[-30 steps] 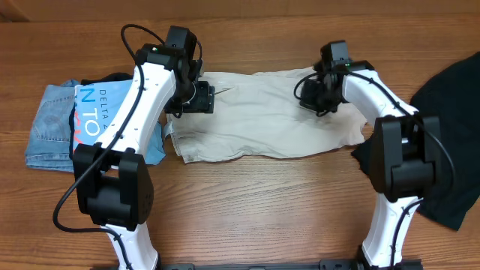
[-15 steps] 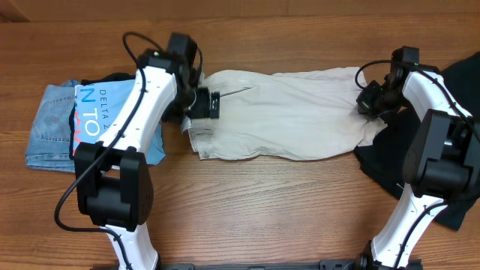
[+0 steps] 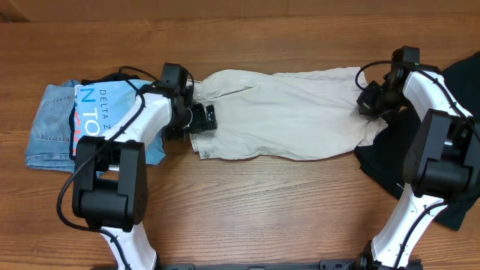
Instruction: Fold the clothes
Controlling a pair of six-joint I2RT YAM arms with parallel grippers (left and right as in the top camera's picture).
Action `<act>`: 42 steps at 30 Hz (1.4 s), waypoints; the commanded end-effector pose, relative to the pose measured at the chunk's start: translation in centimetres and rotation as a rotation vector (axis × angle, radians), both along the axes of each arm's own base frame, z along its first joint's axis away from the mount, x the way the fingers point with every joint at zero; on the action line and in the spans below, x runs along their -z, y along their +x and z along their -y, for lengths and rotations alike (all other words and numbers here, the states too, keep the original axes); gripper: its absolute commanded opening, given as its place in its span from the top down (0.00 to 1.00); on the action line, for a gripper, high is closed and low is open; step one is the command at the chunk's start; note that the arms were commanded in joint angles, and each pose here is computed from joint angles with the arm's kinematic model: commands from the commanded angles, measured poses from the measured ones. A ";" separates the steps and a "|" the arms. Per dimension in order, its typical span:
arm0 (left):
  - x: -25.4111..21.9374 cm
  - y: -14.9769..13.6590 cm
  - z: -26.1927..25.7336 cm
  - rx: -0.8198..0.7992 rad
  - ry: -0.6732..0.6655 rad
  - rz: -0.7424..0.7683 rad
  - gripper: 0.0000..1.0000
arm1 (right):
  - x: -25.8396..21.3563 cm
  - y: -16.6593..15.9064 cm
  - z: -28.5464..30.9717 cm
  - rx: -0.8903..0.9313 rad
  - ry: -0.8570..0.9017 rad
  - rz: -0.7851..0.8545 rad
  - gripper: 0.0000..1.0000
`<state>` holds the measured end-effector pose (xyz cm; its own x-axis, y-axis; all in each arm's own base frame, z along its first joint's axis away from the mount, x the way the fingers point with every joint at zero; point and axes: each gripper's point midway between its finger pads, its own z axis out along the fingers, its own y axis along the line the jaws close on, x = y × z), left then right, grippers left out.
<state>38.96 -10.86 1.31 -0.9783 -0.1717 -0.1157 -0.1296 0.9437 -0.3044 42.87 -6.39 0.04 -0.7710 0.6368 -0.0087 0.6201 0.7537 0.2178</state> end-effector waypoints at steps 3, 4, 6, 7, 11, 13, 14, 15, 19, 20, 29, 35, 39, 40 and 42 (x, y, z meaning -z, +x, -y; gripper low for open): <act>1.8 -1.1 1.8 -0.030 -0.116 -0.029 0.00 | 2.2 -2.3 3.2 0.031 -0.106 -0.095 0.96; 2.0 -1.0 1.8 -0.029 -0.120 -0.025 0.00 | 2.1 -2.3 3.2 0.032 -0.107 -0.094 0.96; 2.3 -0.9 1.9 -0.028 -0.122 -0.025 0.00 | 2.0 -2.3 3.1 0.032 -0.103 -0.090 0.96; 2.5 -0.8 2.1 -0.025 -0.130 -0.028 0.01 | 2.0 -2.2 3.1 0.032 -0.100 -0.088 0.96; 3.8 -0.8 2.8 -0.009 -0.160 -0.042 0.12 | 1.9 -2.1 2.7 0.030 -0.081 -0.083 0.96; 4.2 -1.0 2.8 0.006 -0.160 -0.046 0.20 | 1.9 -2.1 2.7 0.028 -0.079 -0.083 0.96; 4.3 -1.0 2.8 0.014 -0.159 -0.044 0.27 | 1.9 -2.1 2.7 0.028 -0.078 -0.084 0.96; 4.3 -0.9 2.9 0.025 -0.161 -0.037 0.33 | 1.9 -2.1 2.7 0.028 -0.078 -0.084 0.96; 3.6 0.3 3.9 0.120 -0.205 0.048 0.49 | 0.7 -1.5 2.5 -0.014 -0.076 -0.038 0.96; 3.3 0.4 4.2 0.152 -0.224 0.070 0.59 | 0.0 -1.3 2.4 -0.034 -0.075 -0.017 0.96; -2.9 2.0 1.8 0.219 -0.199 0.104 0.96 | -12.6 -0.8 2.4 -0.088 -0.154 0.252 0.96; -8.6 1.2 -4.3 0.255 0.067 0.013 0.96 | -19.0 -2.0 1.9 -0.086 -0.187 0.385 0.96; -13.4 2.5 -6.5 0.230 0.191 0.052 0.96 | -20.5 -2.3 1.3 -0.092 -0.173 0.425 0.96; -14.7 2.9 -6.5 0.230 0.201 0.079 0.96 | -20.5 -2.3 1.2 -0.095 -0.167 0.427 0.96; -17.3 3.9 -5.7 0.251 0.202 0.149 0.96 | -20.5 -2.2 0.8 -0.101 -0.146 0.433 0.96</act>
